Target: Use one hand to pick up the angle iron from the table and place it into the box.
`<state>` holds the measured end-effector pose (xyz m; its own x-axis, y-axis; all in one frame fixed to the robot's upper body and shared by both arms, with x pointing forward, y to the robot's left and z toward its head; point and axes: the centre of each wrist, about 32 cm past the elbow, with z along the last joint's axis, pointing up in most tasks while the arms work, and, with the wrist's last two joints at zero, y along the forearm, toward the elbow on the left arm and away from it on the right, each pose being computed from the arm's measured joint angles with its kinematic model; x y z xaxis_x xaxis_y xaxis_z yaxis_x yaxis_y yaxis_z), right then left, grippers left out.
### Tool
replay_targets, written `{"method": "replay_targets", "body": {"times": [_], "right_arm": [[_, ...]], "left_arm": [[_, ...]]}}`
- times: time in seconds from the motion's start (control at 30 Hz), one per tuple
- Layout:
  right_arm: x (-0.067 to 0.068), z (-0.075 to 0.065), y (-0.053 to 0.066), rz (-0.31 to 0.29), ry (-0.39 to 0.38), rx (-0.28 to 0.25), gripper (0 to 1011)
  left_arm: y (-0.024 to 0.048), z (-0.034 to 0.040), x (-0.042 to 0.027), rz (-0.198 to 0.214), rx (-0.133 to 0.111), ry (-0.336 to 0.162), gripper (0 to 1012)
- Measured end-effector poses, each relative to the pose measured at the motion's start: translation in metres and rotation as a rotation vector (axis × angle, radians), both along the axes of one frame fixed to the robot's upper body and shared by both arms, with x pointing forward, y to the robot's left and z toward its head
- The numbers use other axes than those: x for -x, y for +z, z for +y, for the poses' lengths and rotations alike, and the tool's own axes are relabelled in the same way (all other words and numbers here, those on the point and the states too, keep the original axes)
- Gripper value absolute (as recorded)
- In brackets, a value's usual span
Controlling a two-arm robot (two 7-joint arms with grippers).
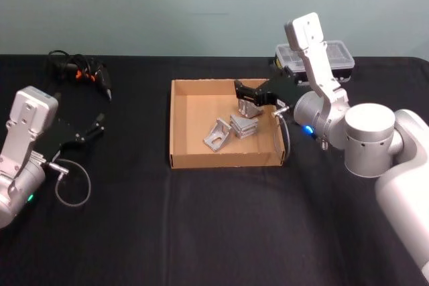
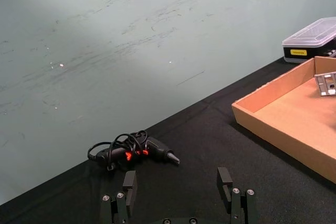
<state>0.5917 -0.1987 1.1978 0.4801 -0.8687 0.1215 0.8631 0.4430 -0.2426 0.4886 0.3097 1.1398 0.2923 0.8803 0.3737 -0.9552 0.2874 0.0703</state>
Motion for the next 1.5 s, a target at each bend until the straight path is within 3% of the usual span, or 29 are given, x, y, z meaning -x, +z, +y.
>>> {"method": "replay_targets", "body": {"times": [0.27, 0.5, 0.67, 1.03, 1.5], "right_arm": [[0.022, -0.004, -0.002, -0.133, -0.009, 0.022, 1004], [0.046, -0.012, -0.005, -0.256, 0.004, 0.085, 1004], [0.062, -0.020, -0.007, -0.314, 0.019, 0.124, 1004], [0.083, -0.039, -0.016, -0.343, -0.007, 0.131, 1004], [0.082, -0.038, -0.016, -0.344, -0.004, 0.130, 1004]], "left_arm": [[0.0000, 0.0000, 0.0000, 0.000, 0.000, 0.000, 1000], [0.0000, 0.0000, 0.0000, 0.000, 0.000, 0.000, 1000], [0.0000, 0.0000, 0.0000, 0.000, 0.000, 0.000, 1000], [0.0000, 0.0000, 0.0000, 0.000, 0.000, 0.000, 1000], [0.0000, 0.0000, 0.0000, 0.000, 0.000, 0.000, 1000]]}}
